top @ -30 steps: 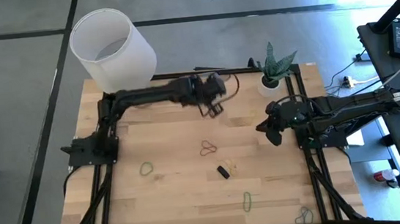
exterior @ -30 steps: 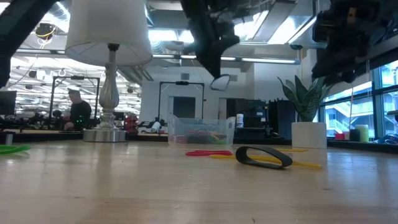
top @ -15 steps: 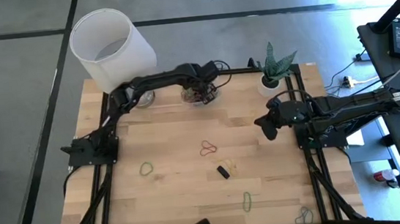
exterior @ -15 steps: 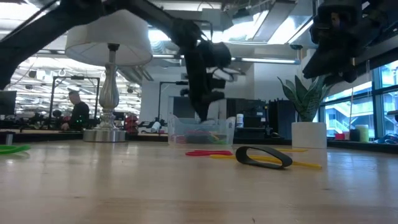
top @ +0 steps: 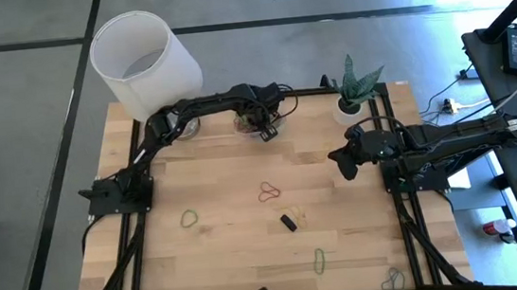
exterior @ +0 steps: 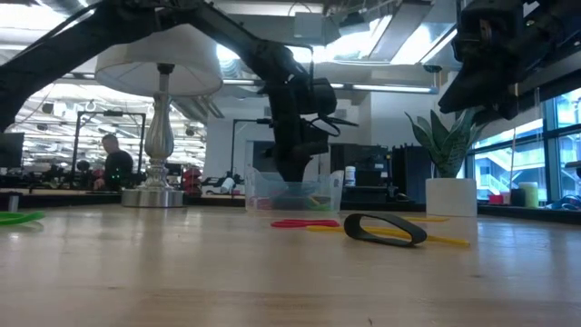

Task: Pick and place rubber bands into bin
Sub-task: Put the top blue rubber band into the transparent bin, then put the black rubber band into the transparent bin

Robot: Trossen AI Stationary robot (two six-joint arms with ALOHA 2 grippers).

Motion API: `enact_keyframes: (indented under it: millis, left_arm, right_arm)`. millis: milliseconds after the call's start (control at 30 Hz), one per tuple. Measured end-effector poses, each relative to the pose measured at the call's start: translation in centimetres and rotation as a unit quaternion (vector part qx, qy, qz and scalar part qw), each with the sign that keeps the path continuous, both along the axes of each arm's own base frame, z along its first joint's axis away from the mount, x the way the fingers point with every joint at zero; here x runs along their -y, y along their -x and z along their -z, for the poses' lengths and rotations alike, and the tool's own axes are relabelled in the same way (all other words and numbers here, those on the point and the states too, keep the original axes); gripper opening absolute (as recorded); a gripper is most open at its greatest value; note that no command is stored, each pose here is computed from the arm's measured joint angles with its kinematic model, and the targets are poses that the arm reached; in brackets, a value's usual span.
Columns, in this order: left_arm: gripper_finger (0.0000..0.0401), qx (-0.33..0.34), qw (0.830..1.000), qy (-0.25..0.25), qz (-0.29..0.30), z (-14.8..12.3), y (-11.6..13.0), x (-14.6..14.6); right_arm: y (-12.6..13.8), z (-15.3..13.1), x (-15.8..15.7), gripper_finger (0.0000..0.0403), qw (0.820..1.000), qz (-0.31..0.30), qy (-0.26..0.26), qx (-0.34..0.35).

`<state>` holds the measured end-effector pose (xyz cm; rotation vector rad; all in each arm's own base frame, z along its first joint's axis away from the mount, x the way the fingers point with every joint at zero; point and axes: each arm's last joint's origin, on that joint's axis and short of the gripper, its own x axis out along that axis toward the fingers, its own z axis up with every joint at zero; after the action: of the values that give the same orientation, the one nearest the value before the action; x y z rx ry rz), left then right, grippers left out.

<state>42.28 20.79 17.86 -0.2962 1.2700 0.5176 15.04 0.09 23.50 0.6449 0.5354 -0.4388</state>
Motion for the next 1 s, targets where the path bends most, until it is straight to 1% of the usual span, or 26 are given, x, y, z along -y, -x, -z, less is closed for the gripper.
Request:
enact_keyframes:
  millis: [133,267,367,500,767,900,1000]
  left_arm:
    - [0.0067,-0.006,1.0,0.019,-0.021,0.0,0.4,-0.1]
    - [0.0108,-0.004,0.999,0.014,-0.039,-0.4,0.6,-0.1]
    - [0.0125,0.009,0.999,0.007,-0.039,-1.5,0.7,-0.1]
    - [0.0129,0.019,0.998,-0.003,-0.052,-2.8,1.1,0.0]
    - [0.0123,0.071,0.993,-0.011,-0.098,-6.7,1.9,0.8]
    - [0.0122,0.109,0.988,0.002,-0.11,-9.0,2.0,2.4]
    - [0.0112,0.126,0.987,0.004,-0.099,-10.0,1.5,4.4]
  right_arm:
    - [0.0,0.0,0.0,0.0055,1.0,-0.006,0.008,-0.002]
    - [0.0,0.0,0.0,0.0055,1.0,-0.008,0.01,-0.003]
    - [0.0,0.0,0.0,0.0055,1.0,-0.009,0.011,-0.004]
    - [0.1,0.1,0.0,0.0055,1.0,-0.015,0.018,-0.011]
    - [0.1,0.1,0.0,0.0055,0.999,-0.025,0.029,-0.017]
    - [0.1,0.1,0.0,0.0055,0.999,-0.026,0.031,-0.017]
    - [0.1,0.1,0.0,0.0055,0.999,-0.026,0.031,-0.017]
